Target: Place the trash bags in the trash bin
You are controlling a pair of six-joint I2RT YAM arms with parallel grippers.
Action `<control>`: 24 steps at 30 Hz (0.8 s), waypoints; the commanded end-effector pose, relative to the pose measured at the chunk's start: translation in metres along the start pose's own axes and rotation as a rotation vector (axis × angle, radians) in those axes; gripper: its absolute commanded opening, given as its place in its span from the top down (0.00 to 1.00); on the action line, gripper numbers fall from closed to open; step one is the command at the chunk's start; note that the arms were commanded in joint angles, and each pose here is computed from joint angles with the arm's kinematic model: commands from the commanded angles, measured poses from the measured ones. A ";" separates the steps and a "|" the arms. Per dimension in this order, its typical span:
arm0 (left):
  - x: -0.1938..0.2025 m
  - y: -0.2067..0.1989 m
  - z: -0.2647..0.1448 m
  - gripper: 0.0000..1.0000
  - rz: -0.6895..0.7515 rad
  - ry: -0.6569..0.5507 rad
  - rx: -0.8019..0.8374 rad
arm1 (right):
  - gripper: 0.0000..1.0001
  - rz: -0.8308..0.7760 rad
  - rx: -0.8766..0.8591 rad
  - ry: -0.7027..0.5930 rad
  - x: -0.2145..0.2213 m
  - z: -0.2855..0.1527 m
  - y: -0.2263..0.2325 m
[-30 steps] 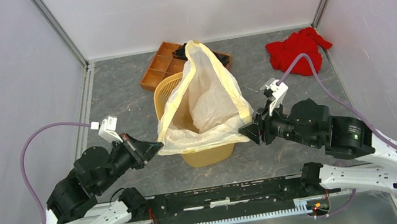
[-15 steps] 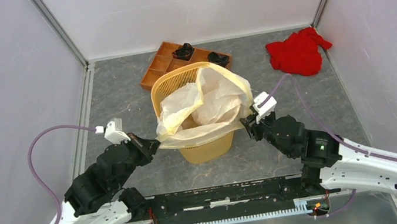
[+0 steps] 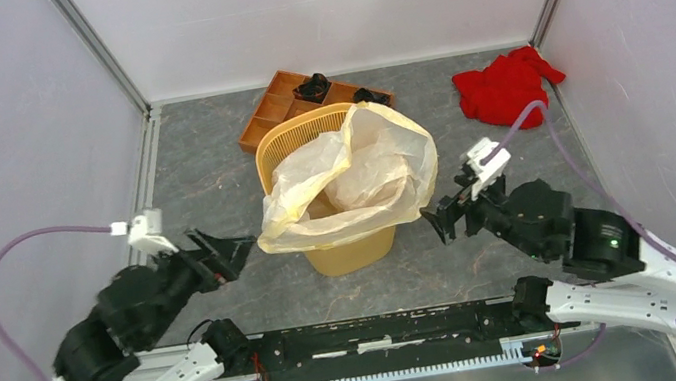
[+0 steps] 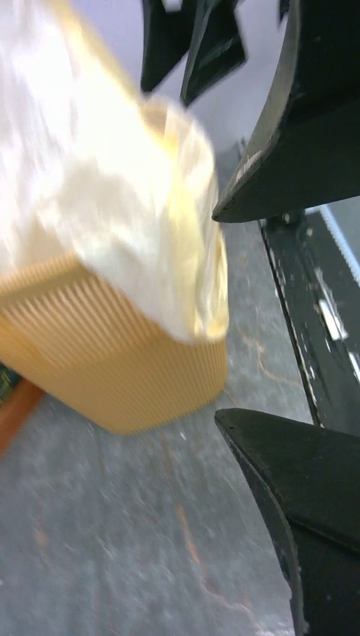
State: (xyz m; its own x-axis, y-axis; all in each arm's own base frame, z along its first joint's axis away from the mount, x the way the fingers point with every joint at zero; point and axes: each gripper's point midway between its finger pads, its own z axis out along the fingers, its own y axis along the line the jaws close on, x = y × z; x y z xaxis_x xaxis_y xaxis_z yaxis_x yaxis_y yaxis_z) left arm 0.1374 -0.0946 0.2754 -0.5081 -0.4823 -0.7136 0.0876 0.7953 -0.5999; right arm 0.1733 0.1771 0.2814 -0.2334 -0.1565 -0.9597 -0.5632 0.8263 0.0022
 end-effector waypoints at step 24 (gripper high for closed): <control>-0.059 -0.153 0.040 0.00 0.760 0.029 0.312 | 0.32 0.024 0.261 -0.280 -0.115 0.005 -0.032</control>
State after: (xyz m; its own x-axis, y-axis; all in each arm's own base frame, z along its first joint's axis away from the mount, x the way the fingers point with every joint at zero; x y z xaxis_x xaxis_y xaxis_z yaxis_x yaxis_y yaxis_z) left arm 0.1852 -0.1932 0.3781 -0.3717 0.0973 -0.9232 0.5753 0.8047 -0.1468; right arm 0.2194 0.1768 0.3625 -0.0545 -0.0664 -0.9963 -0.3587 0.9325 -0.0425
